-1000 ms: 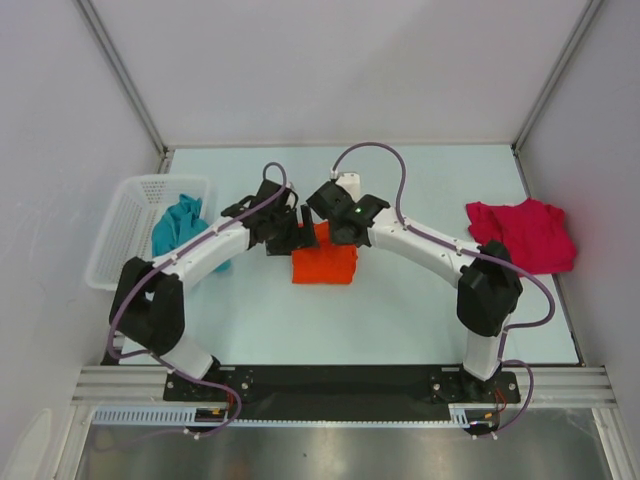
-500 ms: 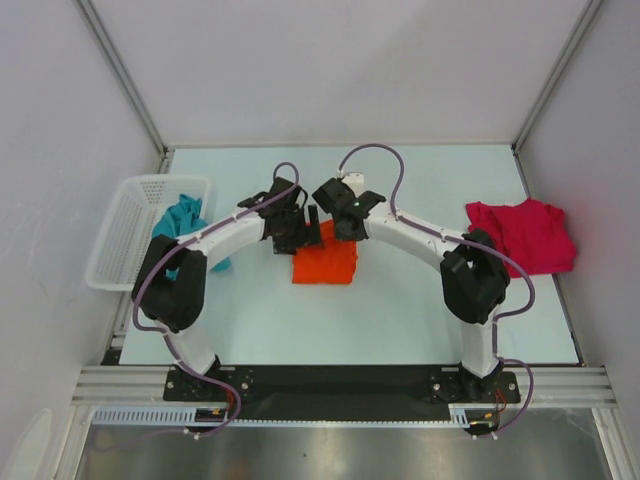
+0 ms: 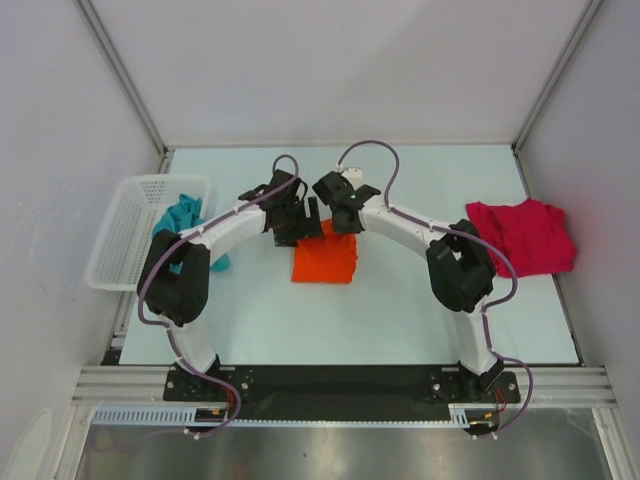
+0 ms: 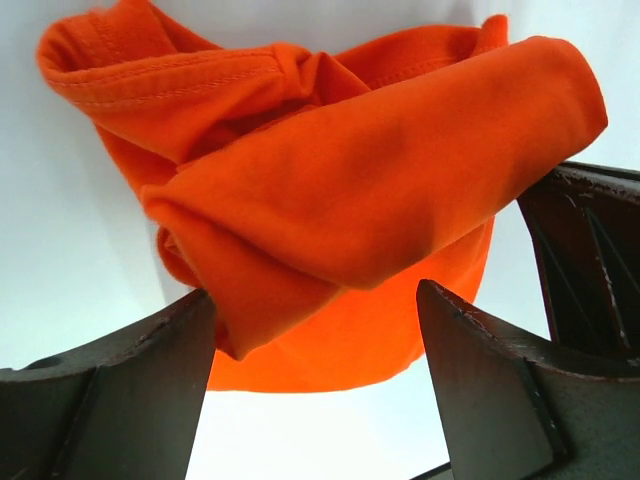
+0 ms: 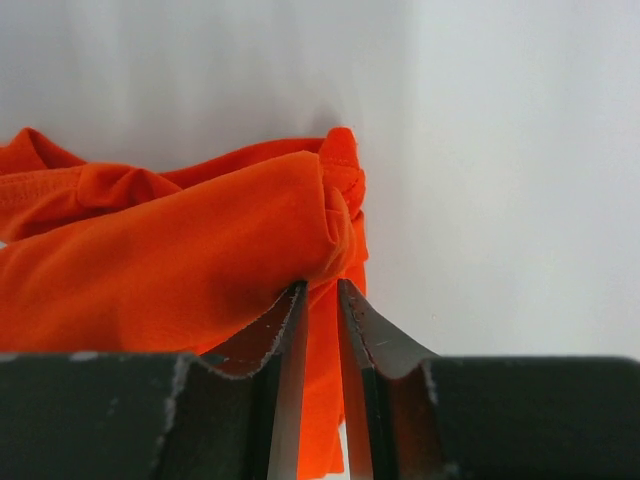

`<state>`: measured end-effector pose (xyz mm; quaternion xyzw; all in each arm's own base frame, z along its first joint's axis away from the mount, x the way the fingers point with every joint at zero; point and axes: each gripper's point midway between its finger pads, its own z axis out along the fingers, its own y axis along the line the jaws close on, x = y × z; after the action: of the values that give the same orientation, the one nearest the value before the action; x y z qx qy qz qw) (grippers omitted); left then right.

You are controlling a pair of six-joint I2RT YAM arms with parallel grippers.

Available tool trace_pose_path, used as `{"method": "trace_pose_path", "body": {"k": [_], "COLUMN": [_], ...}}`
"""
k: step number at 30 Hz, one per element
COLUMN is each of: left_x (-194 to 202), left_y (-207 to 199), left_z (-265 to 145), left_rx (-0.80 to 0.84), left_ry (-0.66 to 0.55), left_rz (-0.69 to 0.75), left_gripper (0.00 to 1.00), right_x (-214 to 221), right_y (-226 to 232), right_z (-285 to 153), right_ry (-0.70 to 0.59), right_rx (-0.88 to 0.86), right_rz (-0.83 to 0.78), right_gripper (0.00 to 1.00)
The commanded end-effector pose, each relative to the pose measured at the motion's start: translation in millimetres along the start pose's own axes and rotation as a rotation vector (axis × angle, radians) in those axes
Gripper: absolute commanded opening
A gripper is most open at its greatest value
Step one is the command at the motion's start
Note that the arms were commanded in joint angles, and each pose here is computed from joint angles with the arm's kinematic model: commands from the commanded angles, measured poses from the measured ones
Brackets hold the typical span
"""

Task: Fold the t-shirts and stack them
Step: Smooth out wrinkles on the folded tshirt

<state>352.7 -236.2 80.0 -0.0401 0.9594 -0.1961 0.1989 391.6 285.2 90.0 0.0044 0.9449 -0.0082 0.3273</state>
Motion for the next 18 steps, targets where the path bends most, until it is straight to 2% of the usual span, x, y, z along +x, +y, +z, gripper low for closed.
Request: {"method": "trace_pose_path", "body": {"k": [1, 12, 18], "left_x": [-23.2, -36.2, -42.3], "left_y": [-4.5, 3.6, 9.1], "left_z": [-14.8, -12.6, -3.8], "left_rx": [0.025, 0.006, -0.009], "left_ry": [-0.058, -0.063, -0.055], "left_rz": [0.005, 0.002, -0.006], "left_gripper": [0.84, 0.84, 0.85], "right_x": [-25.2, -60.4, -58.5], "right_y": [15.1, 18.7, 14.3], "right_z": [-1.1, 9.3, 25.7], "right_ry": [-0.055, -0.103, -0.086], "right_rx": [-0.041, -0.051, -0.04], "right_rz": [0.014, 0.027, 0.022], "right_gripper": [0.23, 0.23, 0.23]}}
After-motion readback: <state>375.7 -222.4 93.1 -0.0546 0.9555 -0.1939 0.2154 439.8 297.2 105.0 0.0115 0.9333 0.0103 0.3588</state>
